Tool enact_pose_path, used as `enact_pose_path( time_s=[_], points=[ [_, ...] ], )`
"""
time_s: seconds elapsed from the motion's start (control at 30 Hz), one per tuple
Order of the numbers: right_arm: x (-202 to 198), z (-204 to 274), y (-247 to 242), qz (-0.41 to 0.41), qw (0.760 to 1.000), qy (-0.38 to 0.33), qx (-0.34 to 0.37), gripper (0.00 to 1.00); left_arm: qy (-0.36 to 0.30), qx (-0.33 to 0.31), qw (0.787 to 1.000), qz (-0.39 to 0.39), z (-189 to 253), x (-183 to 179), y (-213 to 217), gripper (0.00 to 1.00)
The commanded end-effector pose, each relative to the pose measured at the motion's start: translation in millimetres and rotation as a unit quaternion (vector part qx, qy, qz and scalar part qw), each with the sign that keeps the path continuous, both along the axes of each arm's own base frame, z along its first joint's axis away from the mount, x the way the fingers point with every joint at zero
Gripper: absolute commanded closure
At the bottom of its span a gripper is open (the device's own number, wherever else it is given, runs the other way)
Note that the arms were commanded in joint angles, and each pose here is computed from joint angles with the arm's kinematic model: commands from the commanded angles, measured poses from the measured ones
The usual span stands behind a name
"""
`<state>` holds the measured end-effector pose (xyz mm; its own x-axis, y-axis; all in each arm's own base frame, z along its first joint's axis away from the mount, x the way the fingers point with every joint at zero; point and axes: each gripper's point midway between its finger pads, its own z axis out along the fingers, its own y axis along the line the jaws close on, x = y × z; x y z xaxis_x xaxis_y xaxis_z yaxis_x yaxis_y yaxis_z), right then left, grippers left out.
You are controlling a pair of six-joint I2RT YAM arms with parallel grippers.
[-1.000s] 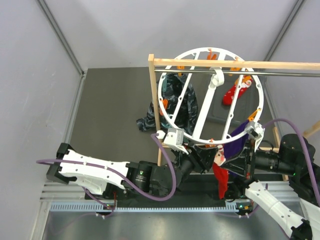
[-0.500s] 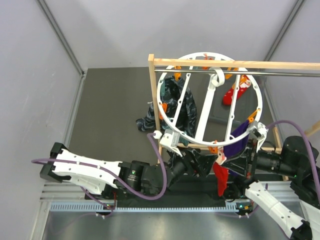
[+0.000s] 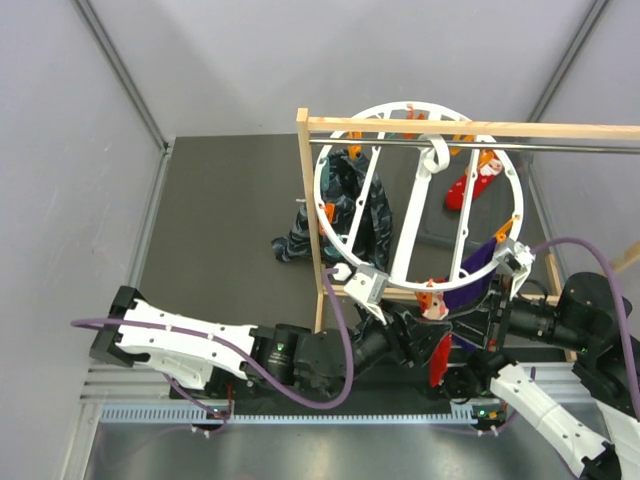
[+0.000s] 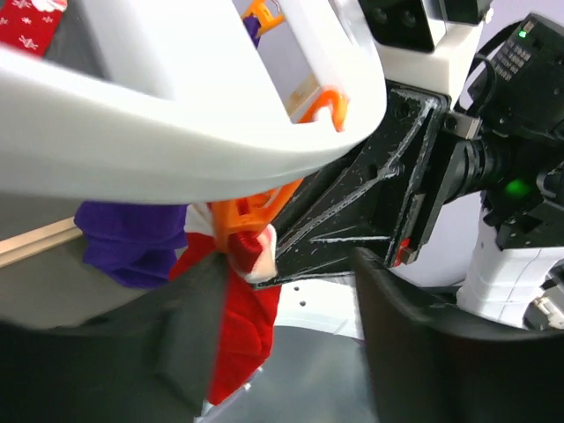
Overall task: Clip the socks to the hanger
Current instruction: Rotate the hanger at the clothesline.
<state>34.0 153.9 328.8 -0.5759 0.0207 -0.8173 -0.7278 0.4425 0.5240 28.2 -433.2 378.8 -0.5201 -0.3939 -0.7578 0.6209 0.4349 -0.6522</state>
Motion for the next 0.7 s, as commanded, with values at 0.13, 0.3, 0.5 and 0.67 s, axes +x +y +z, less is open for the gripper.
enact_pose_path(
  time_s=[0.13,0.3,0.5,0.67],
  points=[
    [-11,10,-2,0.013,1.000,-0.017,0.018,0.80,-0.019,-0.001,1.000,0.021,15,7,-4,0.73],
    [-18,7,-9,0.013,0.999,-0.028,0.006,0.55,-0.026,0.018,0.998,0.052,13,17,7,0.92],
    [-14,12,-48,-0.079,0.993,-0.073,-0.056,0.32,-0.023,0.042,0.996,0.075,6,28,37,0.94],
    [11,28,-106,-0.258,0.956,-0.107,-0.089,0.32,-0.011,0.054,0.995,0.082,3,35,67,0.92]
  ],
)
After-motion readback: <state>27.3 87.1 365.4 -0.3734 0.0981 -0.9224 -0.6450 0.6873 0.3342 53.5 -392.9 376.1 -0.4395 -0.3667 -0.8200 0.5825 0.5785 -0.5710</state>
